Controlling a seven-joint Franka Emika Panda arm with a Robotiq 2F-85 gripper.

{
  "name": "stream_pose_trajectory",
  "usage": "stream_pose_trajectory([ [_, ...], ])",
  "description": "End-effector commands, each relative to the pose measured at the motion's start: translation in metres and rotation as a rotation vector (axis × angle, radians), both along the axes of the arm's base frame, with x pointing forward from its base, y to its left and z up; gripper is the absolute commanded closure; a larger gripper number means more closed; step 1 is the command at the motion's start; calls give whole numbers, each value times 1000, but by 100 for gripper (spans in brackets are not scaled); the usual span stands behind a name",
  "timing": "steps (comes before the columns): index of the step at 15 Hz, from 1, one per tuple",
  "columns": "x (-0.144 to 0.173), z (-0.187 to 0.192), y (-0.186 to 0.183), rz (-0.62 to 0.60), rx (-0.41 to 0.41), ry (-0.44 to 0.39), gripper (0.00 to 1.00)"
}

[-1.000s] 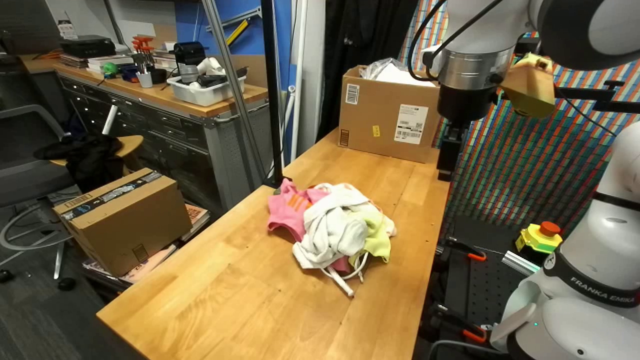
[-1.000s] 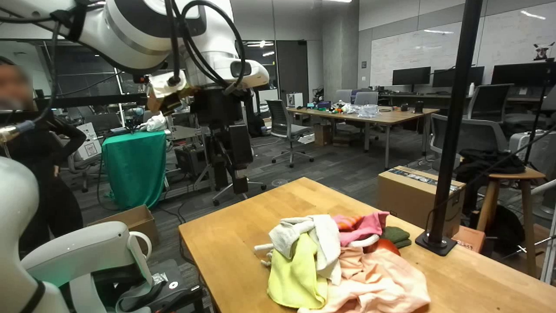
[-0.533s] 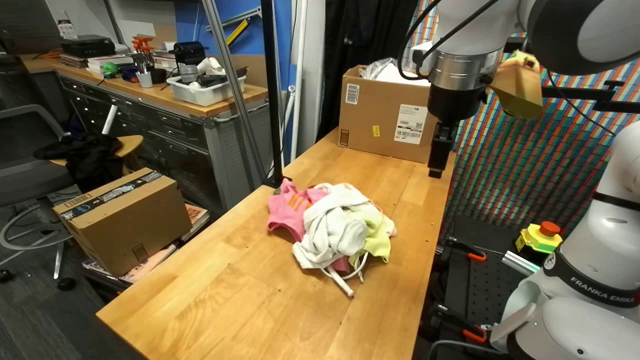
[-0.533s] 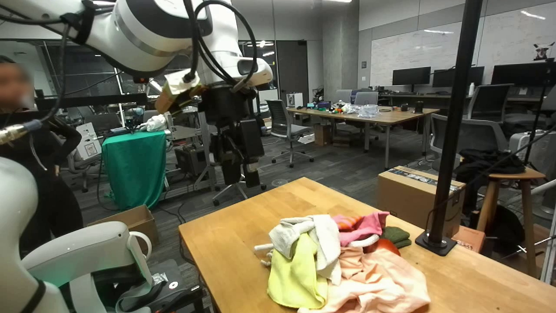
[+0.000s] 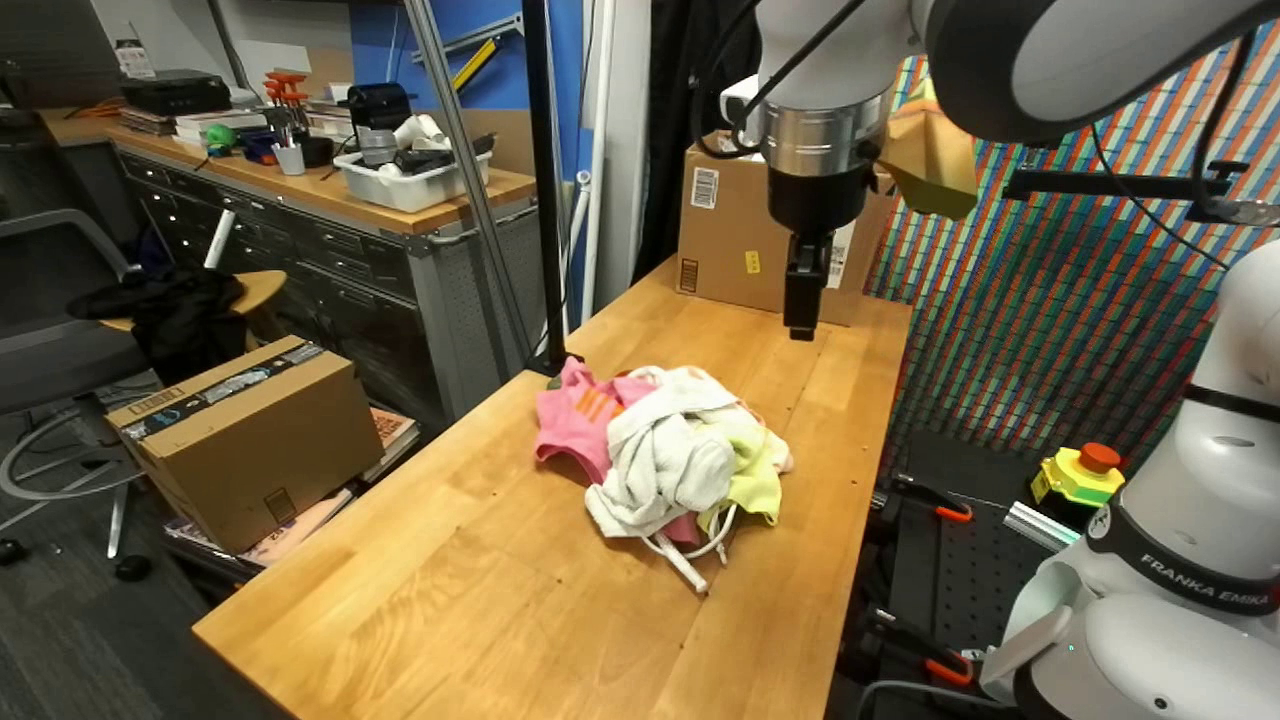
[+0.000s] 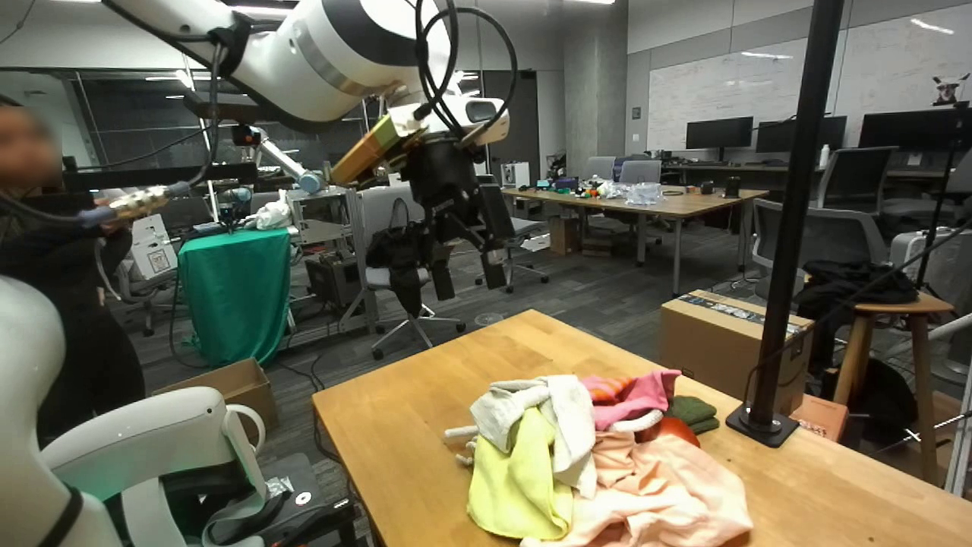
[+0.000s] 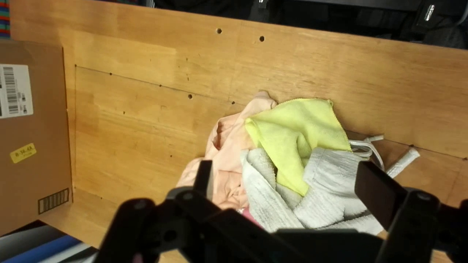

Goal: Move the white towel to the left, move the yellow towel to the right, move the pink t-shirt to the right, move the peach t-shirt to the right, move the radish to the right, separate the two white ropes

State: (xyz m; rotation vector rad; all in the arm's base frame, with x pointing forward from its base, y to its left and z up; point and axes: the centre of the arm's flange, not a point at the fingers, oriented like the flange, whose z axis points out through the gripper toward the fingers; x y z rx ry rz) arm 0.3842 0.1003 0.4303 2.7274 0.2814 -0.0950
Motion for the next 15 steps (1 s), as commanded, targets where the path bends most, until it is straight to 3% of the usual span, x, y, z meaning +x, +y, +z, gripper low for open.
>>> stream_pose_trajectory([
  [1, 51, 3, 23, 61, -43, 58, 0],
  [7, 94, -25, 33, 162, -49, 96, 0],
  [15, 123, -74, 47, 268, -4, 137, 0],
])
